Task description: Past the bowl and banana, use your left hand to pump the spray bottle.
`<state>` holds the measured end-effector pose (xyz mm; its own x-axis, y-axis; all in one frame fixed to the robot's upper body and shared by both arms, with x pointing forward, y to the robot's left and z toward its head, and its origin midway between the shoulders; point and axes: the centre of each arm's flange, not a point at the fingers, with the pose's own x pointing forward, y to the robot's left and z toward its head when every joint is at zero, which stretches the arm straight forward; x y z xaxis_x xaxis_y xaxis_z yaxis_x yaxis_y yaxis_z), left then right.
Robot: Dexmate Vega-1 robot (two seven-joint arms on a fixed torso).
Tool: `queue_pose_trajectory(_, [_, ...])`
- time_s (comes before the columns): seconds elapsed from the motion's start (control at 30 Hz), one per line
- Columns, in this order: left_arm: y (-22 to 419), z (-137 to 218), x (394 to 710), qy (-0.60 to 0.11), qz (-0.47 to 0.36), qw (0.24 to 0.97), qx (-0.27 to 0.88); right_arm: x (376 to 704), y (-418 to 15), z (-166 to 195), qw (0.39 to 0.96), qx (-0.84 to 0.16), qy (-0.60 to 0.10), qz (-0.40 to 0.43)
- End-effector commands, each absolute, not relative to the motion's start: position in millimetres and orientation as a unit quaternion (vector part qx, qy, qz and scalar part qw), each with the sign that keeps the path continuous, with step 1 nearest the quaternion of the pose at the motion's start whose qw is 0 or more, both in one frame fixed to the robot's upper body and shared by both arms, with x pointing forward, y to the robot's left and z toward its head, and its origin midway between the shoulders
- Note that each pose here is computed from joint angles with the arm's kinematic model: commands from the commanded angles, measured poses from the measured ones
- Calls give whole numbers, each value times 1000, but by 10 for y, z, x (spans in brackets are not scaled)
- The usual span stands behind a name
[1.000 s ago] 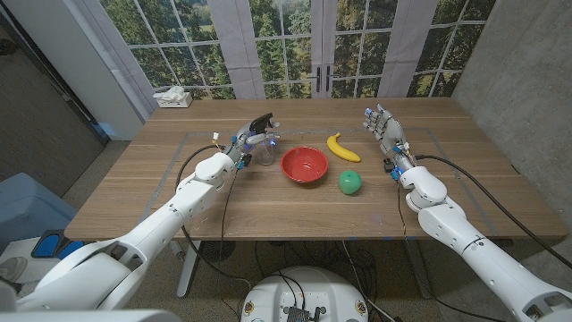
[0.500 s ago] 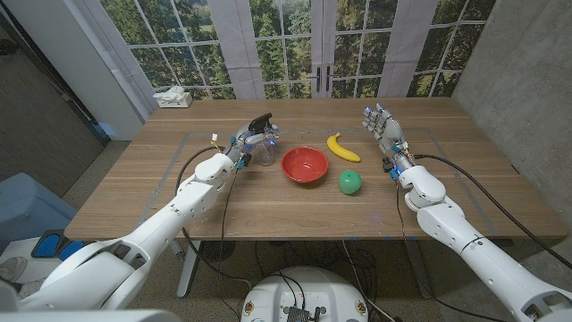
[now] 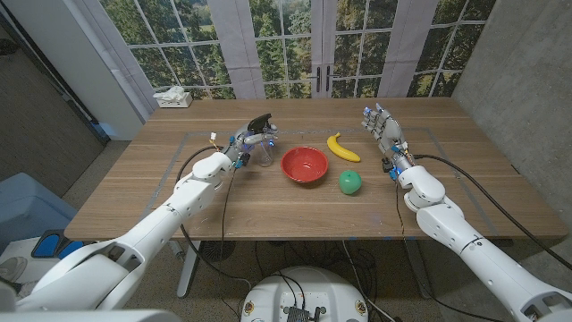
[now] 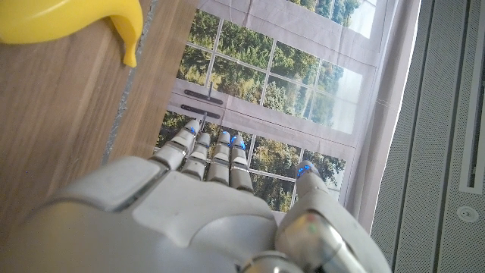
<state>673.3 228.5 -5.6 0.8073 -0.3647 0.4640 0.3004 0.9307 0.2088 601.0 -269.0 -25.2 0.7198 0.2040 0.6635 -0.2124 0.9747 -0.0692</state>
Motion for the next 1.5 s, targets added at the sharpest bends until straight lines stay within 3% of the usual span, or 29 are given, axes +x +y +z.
queue_pose_trajectory(0.03, [2311, 131, 6600, -276, -176, 942, 68, 5988, -2696, -284, 926, 11, -360, 114])
queue_pose_trajectory(1.5, [2568, 171, 6198, -282, -176, 940, 78, 5946, -2555, -271, 924, 17, -365, 114])
